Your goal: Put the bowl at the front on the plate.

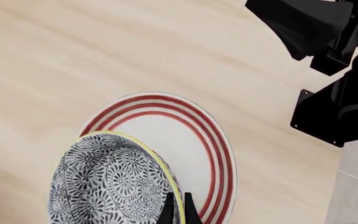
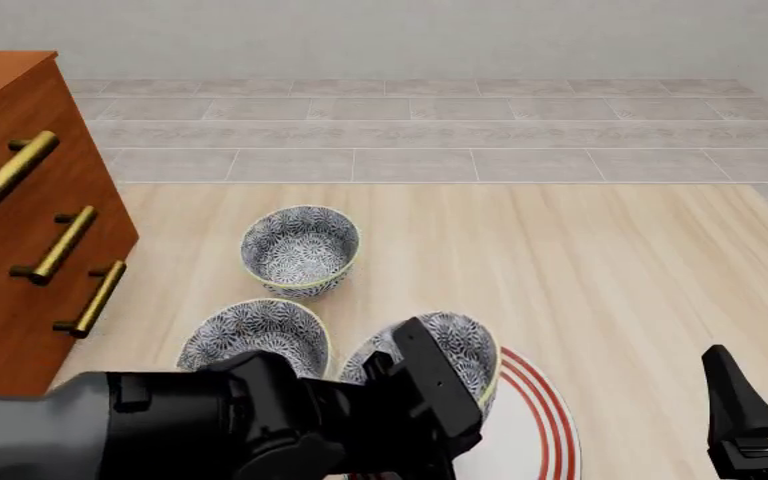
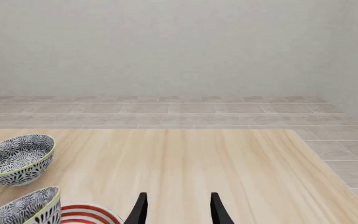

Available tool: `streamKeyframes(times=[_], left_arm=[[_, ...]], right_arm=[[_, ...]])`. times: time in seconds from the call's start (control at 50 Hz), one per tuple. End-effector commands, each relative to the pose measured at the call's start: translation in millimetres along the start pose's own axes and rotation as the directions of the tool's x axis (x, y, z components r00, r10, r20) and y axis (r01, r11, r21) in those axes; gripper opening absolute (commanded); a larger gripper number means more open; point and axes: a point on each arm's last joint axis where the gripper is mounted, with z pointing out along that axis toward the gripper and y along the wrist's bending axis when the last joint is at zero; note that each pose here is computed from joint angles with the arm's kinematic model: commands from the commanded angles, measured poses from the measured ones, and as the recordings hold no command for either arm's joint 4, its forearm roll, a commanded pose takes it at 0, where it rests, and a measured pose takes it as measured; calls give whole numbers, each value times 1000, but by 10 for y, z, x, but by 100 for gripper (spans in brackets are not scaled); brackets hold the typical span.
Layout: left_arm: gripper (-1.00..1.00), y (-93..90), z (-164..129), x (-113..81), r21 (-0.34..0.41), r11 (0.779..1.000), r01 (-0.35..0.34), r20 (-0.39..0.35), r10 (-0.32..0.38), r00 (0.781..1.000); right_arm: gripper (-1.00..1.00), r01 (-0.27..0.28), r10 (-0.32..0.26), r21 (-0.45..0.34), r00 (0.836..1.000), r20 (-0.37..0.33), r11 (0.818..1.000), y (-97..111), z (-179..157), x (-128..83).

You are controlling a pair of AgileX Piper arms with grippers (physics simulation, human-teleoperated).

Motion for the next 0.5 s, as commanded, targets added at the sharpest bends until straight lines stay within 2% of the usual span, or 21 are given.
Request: streamKeyframes(times=[0.02, 0.5], left_arm=[[-100, -58, 84, -19, 11, 1000, -28, 0, 28, 1000], [-100, -113, 274, 110, 23, 999, -29, -40, 30, 999]], right_arm=[[100, 0, 0, 0, 1000, 0, 1000, 0, -4, 6], [100, -1, 1, 0, 1000, 0, 1000, 0, -4, 7]])
